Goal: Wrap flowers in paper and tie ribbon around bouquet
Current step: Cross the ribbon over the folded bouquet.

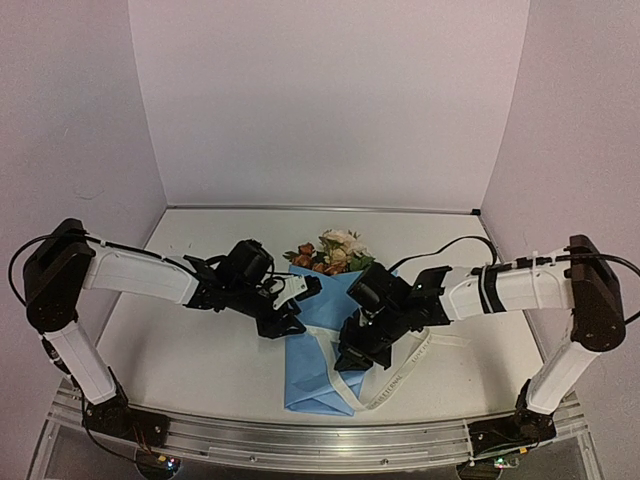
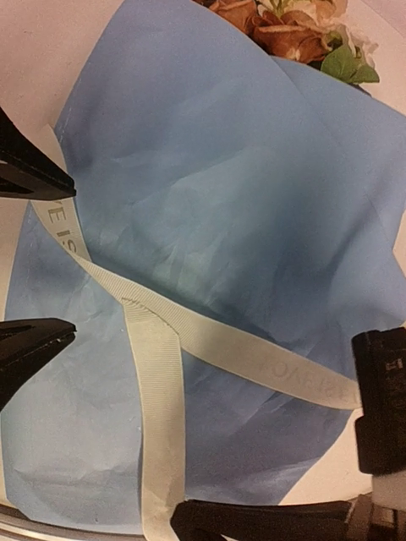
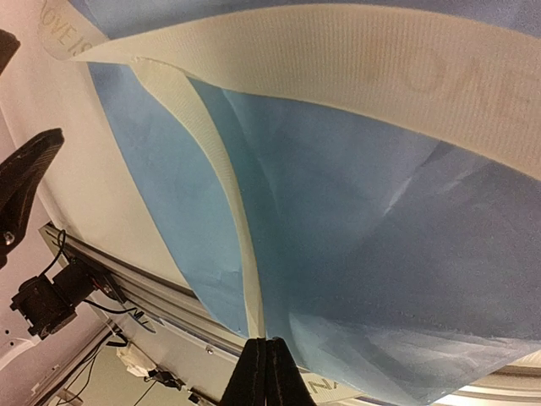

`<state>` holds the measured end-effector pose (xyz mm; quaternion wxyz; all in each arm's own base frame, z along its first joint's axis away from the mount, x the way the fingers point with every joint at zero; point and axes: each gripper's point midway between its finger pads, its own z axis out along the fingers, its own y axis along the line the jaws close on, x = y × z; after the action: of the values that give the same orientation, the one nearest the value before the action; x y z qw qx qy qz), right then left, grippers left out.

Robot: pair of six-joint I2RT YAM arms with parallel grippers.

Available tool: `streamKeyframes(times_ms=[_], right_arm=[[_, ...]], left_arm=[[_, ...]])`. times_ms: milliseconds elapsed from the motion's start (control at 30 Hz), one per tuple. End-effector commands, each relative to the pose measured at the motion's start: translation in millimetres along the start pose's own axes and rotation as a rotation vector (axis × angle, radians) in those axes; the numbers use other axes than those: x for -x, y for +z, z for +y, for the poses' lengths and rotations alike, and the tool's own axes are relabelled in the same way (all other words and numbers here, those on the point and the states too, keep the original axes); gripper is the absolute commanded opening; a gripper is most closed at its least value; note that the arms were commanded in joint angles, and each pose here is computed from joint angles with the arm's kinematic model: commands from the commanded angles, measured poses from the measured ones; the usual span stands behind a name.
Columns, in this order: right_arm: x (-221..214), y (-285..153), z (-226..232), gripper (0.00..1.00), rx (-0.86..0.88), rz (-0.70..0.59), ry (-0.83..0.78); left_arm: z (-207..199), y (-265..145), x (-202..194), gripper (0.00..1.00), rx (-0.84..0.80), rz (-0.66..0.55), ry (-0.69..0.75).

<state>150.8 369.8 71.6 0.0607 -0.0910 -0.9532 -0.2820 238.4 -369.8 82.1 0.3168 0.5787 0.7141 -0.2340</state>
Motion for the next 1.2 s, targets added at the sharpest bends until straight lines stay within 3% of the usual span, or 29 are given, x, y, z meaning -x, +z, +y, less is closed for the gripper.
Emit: streamKeyframes(times_ms=[0, 500, 967, 1167], right_arm=[[-4, -12, 13, 0.00, 0.064, -0.016, 0.002], [-1, -10, 10, 0.00, 0.062, -0.036, 0.032], [2, -9, 10, 0.00, 0.062, -0.044, 0.048], [8, -7, 10, 0.00, 0.056, -0.053, 0.059]], left_arm=[[0, 3, 21, 0.49, -0.013, -0.024, 0.107], [-10, 21, 8, 0.40, -0.037, 0.040, 0.149], [4, 29, 8, 0.04, 0.032, 0.047, 0.140], [10, 16, 27, 0.00, 0.082, -0.029, 0.144]])
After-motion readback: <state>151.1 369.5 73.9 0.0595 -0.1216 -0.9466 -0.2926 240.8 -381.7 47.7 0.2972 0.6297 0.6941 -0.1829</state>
